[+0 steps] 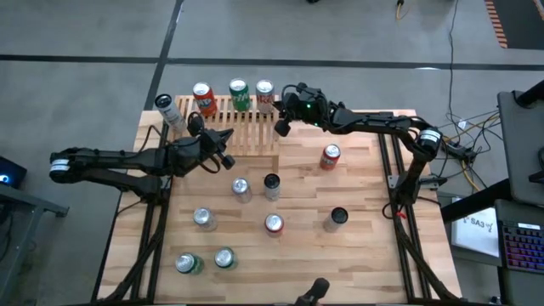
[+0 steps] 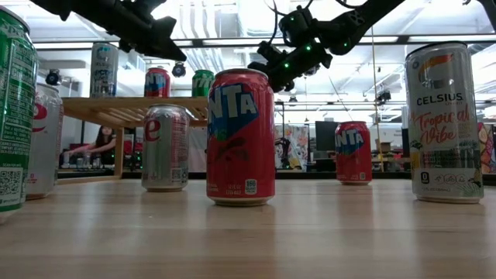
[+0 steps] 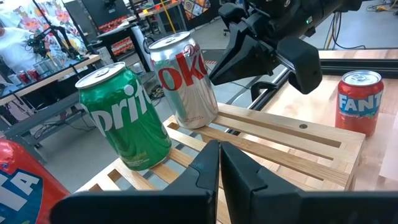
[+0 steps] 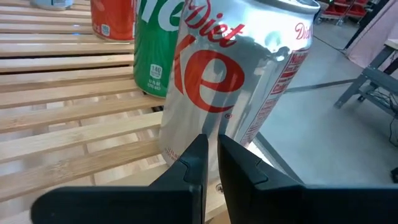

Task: Place canned beverage on shelf
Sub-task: Put the bottom red/silver soda can on the shelf

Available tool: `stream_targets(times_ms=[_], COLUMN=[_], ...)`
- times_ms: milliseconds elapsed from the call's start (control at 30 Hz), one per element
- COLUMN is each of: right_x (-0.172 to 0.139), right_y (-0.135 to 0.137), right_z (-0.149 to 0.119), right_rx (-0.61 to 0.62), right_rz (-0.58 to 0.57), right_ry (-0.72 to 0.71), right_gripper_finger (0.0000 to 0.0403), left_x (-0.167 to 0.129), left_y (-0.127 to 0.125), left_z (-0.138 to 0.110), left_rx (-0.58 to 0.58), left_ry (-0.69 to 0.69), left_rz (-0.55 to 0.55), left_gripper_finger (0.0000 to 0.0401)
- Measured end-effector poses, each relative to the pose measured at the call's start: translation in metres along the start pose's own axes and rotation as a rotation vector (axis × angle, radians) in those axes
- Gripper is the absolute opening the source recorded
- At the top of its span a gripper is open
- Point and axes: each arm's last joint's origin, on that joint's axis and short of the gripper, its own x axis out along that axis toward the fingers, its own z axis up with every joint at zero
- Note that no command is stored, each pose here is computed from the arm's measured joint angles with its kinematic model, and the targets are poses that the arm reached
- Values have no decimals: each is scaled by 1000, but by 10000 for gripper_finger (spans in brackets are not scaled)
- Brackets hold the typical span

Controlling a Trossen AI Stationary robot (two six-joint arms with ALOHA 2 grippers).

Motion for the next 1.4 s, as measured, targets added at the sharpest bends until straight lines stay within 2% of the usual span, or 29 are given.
stream_targets(times_ms=[133,300,600,833,1000,1400], right_x=[0,0,2,2,2,-2], right_y=[1,5,3,3,1,4], right_z=[-2,-1,5,5,4,6], right_rx=[12,61,54,45,29,42], right_rz=[21,143,116,112,65,76], right_ry=[20,-13,-87,-85,-77,-54], right_gripper_finger=[27,27,27,27,27,27], left_x=[0,0,0,0,0,0], left_y=[0,0,0,0,0,0], left_z=[0,0,0,0,0,0], left_rx=[0,0,0,1,1,-1], left_ry=[0,0,1,1,1,1], left_rz=[0,0,0,0,0,0], left_gripper_finger=[0,0,0,0,0,0])
